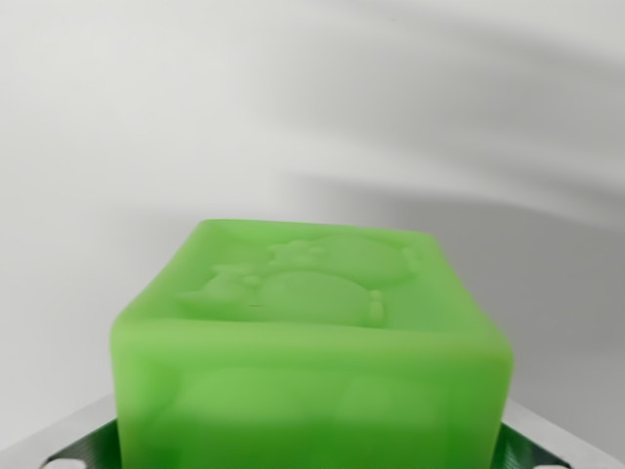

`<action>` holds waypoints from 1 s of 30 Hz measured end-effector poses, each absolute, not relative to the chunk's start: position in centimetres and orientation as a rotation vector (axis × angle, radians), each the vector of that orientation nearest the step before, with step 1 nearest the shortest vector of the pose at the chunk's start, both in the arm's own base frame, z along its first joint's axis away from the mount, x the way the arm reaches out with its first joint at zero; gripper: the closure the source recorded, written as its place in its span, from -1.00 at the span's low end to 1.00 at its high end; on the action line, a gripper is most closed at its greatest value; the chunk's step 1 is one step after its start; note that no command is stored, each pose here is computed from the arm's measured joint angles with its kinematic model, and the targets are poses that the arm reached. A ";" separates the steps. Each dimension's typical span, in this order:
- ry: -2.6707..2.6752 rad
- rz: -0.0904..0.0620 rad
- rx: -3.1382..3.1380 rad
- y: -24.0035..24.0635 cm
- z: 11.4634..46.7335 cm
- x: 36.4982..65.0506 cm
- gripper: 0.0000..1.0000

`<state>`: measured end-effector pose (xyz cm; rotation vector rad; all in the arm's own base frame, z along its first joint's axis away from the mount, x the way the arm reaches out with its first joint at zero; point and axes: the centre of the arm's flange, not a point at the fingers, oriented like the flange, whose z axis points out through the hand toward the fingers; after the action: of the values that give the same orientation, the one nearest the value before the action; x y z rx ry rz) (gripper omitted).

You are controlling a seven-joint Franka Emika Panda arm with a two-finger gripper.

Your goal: Stack cube

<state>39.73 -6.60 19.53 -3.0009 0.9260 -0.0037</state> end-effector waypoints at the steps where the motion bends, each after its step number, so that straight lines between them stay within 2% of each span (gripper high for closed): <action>1: 0.932 -0.004 -2.999 -6.4 19.6 39.7 1.00; 30: 1.107 -0.001 -2.939 -0.8 20.2 40.2 1.00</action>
<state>40.15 -0.81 20.18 -2.9385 1.1066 -0.0014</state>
